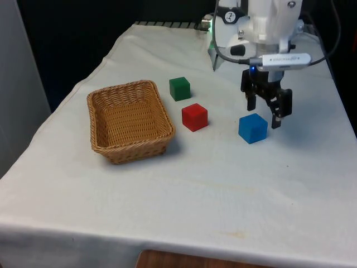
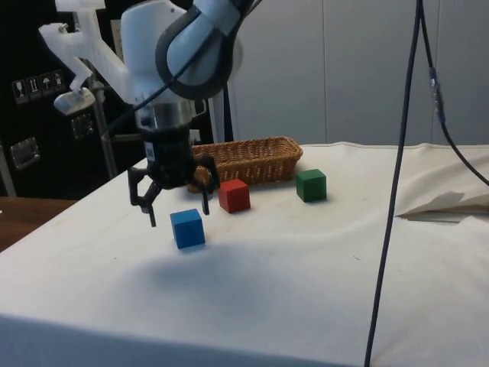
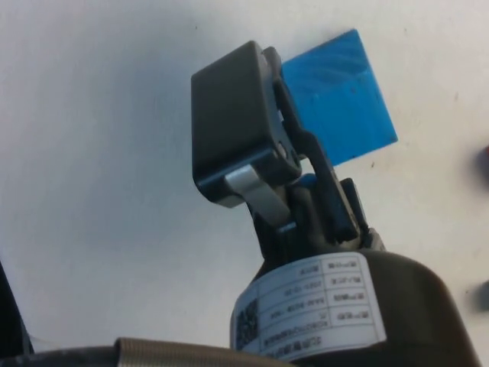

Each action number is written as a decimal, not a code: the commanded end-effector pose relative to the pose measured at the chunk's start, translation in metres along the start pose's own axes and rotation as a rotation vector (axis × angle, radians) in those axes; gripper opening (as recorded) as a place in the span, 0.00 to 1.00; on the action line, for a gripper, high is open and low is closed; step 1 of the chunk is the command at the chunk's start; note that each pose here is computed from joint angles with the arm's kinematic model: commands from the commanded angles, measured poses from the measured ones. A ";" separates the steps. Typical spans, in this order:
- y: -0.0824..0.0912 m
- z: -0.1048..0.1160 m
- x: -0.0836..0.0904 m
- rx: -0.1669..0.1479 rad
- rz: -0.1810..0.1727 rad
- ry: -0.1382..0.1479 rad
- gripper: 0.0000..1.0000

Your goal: Pick up the blue cube and place it into the basket.

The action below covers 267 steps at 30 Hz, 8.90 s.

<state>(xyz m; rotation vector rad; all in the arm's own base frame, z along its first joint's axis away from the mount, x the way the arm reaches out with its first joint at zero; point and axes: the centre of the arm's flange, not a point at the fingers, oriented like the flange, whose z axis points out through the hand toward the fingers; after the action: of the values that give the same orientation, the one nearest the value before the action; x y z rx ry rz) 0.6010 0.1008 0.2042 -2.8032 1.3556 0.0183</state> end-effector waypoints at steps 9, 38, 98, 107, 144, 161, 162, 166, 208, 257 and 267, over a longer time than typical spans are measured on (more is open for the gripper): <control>0.000 0.018 0.002 0.008 -0.001 0.008 1.00; 0.003 0.033 0.002 0.004 -0.027 0.026 0.05; 0.020 -0.146 0.036 -0.032 -0.037 0.058 0.05; 0.032 -0.147 0.066 -0.034 -0.037 0.072 0.05; 0.108 -0.153 0.170 -0.047 -0.067 0.143 0.05; 0.140 -0.125 0.196 -0.048 -0.144 0.166 0.05; 0.143 -0.122 0.198 -0.048 -0.146 0.164 0.05; 0.150 -0.114 0.205 -0.047 -0.150 0.158 0.05; 0.196 -0.036 0.255 -0.088 -0.155 0.107 0.05; 0.191 -0.070 0.254 -0.089 -0.179 0.076 1.00; 0.180 -0.102 0.244 -0.101 -0.226 0.075 1.00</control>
<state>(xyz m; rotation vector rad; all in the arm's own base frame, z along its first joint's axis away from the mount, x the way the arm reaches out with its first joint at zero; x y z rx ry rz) 0.6114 -0.2074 0.2938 -3.0479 1.0781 -0.0320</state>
